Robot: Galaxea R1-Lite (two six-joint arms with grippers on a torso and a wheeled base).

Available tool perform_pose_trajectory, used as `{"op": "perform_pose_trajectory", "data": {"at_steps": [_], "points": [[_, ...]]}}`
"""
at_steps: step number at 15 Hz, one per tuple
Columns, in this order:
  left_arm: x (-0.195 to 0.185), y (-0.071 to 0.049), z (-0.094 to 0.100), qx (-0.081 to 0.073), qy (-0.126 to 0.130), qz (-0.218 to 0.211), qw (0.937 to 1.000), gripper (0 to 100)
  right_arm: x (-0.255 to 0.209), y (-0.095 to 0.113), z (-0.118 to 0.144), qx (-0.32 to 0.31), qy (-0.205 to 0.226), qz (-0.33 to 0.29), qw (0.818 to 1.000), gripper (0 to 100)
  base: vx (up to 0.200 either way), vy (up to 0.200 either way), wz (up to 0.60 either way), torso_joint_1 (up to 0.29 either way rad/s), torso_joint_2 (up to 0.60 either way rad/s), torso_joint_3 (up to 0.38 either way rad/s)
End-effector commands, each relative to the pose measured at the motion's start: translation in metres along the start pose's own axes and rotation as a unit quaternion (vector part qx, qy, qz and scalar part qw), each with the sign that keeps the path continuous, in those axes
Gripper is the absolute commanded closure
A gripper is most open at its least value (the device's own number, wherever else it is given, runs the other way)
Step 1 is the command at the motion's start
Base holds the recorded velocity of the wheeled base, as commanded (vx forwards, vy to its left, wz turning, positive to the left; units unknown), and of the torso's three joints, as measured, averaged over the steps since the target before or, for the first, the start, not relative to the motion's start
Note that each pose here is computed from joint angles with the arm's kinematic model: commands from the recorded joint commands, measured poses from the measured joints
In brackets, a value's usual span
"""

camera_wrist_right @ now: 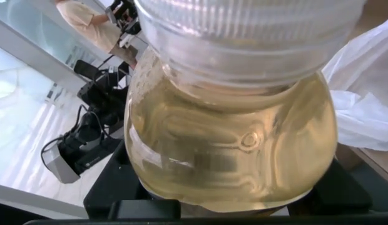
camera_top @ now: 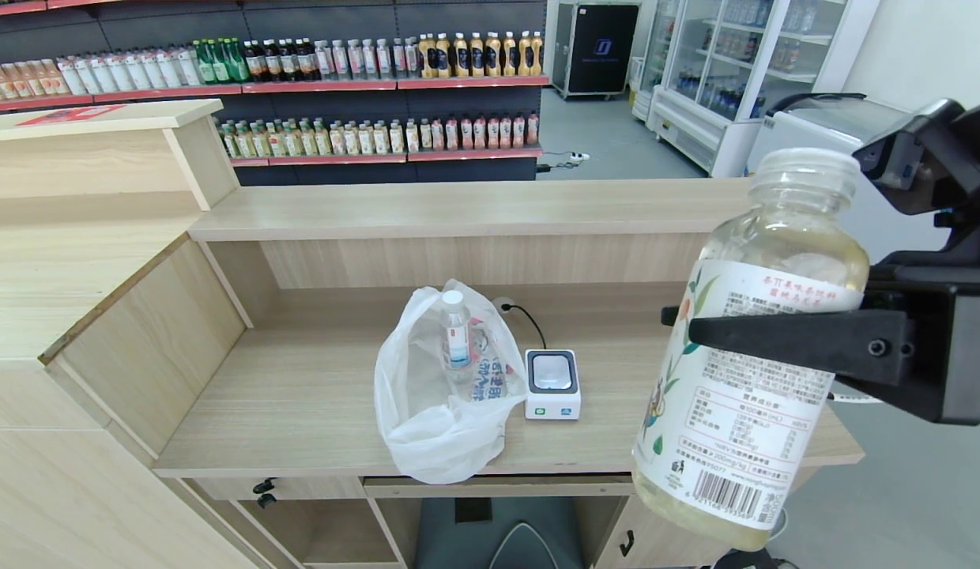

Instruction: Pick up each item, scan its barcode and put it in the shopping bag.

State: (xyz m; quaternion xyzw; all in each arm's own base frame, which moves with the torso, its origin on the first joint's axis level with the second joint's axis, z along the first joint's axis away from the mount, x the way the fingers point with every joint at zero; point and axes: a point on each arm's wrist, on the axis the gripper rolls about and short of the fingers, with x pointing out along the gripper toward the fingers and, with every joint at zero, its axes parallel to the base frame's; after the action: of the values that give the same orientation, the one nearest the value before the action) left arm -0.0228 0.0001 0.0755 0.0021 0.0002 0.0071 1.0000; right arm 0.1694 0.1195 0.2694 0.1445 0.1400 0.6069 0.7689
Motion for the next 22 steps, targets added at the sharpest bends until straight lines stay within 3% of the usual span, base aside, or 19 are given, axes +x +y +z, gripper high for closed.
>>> {"op": "perform_pose_trajectory", "data": {"at_steps": [1, 19, 22], "points": [[0.0, 0.0, 0.0, 0.0, 0.0, 0.001, 1.0, 100, 0.002, -0.002, -0.002, 0.003, 0.003, 0.0, 1.0, 100, 0.0, 0.0, 0.0, 0.0, 0.0, 0.0], [0.0, 0.0, 0.0, 0.0, 0.0, 0.001, 1.0, 100, -0.005, 0.006, -0.01, -0.008, 0.008, 0.004, 1.0, 100, 0.0, 0.0, 0.0, 0.0, 0.0, 0.0], [0.0, 0.0, 0.0, 0.0, 0.0, 0.001, 1.0, 100, -0.01, -0.003, -0.005, -0.014, -0.009, -0.037, 0.999, 100, 0.0, 0.0, 0.0, 0.0, 0.0, 0.0]]}}
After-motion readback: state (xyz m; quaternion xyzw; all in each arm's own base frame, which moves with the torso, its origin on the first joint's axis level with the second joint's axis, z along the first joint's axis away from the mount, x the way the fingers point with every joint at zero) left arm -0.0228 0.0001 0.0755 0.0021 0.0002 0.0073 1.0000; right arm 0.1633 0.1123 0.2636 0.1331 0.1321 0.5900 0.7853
